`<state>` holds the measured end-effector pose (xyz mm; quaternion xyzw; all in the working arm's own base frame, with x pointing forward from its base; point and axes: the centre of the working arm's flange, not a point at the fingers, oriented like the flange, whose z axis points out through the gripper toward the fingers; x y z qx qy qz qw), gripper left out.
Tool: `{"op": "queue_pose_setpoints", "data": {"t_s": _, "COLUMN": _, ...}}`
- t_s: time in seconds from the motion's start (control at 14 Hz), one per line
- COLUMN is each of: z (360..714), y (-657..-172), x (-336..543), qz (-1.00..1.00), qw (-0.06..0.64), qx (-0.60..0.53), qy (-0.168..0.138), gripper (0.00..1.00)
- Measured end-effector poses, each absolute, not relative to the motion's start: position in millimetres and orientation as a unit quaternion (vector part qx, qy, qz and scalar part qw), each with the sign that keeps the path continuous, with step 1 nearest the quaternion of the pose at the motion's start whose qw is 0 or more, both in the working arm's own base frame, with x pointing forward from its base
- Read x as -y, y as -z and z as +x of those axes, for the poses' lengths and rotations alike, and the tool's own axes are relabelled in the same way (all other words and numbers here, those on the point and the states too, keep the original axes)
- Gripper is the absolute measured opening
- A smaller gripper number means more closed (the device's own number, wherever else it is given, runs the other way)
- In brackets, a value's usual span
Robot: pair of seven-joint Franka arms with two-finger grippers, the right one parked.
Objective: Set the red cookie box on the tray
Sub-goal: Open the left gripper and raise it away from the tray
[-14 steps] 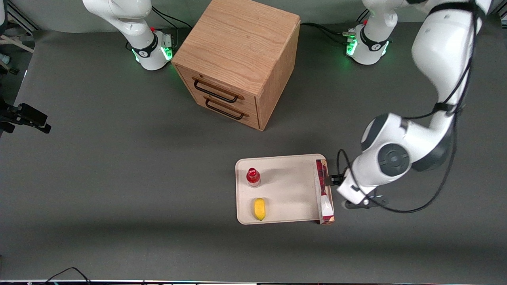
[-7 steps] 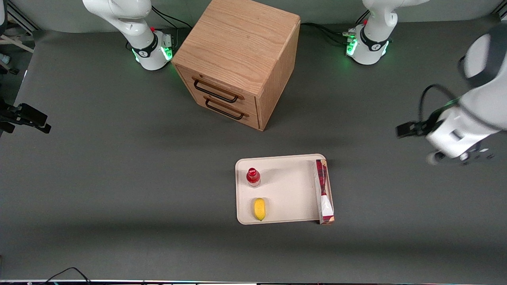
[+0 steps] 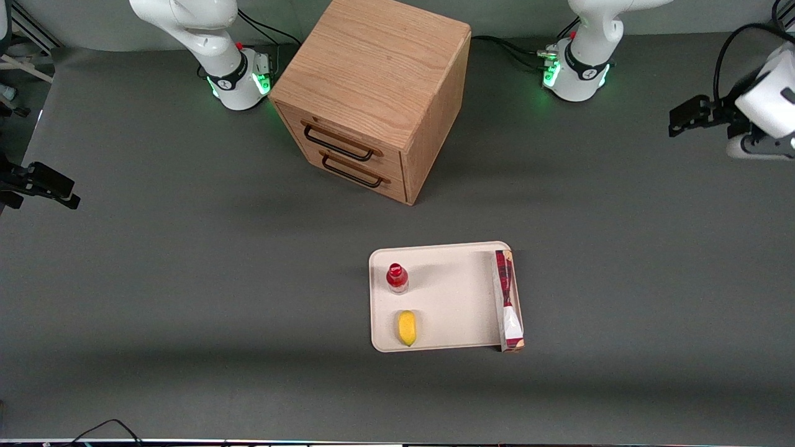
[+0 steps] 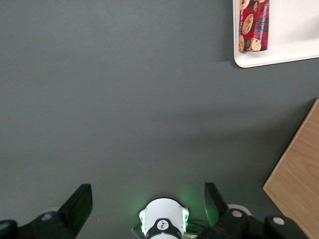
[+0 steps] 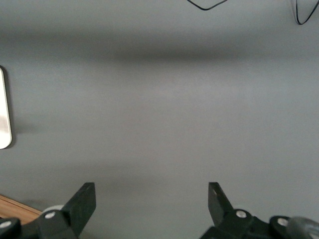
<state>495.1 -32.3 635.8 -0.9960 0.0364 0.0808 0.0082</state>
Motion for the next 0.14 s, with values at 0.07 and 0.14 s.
{"op": "queue_pose_setpoints", "data": {"t_s": 0.07, "z": 494.0, "y": -644.5, "x": 35.1, "qz": -0.997, "qw": 0.008, "qx": -0.040, "qy": -0.069, "gripper": 1.00}}
{"op": "queue_pose_setpoints", "data": {"t_s": 0.14, "z": 495.4, "y": -651.9, "x": 37.3, "qz": -0.997, "qw": 0.007, "qx": -0.042, "qy": -0.060, "gripper": 1.00}}
